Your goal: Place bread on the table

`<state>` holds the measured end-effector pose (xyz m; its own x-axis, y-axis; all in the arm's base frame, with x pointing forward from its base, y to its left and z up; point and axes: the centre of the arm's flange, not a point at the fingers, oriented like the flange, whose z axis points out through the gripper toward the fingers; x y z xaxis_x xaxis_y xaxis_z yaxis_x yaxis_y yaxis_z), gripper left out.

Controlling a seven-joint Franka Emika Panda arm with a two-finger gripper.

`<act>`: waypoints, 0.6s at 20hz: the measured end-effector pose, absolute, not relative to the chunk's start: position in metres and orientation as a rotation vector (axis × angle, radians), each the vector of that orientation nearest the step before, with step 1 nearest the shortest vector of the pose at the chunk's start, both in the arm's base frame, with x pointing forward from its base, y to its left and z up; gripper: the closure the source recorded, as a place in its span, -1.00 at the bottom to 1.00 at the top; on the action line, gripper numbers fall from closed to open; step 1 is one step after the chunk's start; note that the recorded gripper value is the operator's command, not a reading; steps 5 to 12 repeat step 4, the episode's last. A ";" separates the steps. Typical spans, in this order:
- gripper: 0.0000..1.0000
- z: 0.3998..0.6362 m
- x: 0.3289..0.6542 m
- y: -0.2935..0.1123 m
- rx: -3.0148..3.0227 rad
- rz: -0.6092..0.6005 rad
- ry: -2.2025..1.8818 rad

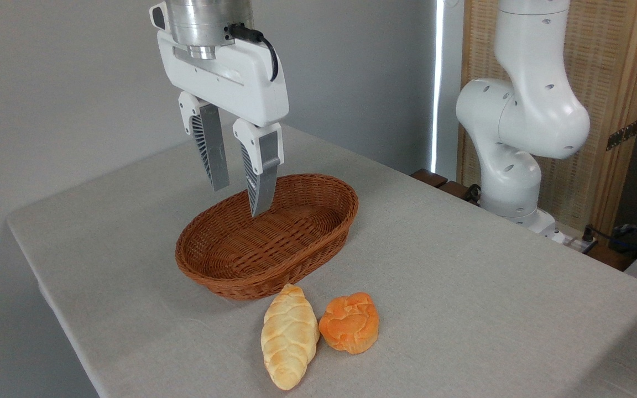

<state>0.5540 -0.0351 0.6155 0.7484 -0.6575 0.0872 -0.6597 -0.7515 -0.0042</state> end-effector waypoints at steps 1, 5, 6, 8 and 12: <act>-1.00 0.616 0.554 -0.035 2.913 0.130 -1.096; -1.00 0.615 0.554 -0.035 2.913 0.129 -1.096; -1.00 0.615 0.554 -0.035 2.913 0.129 -1.096; -1.00 0.615 0.554 -0.035 2.913 0.129 -1.096; -1.00 0.615 0.554 -0.035 2.913 0.129 -1.096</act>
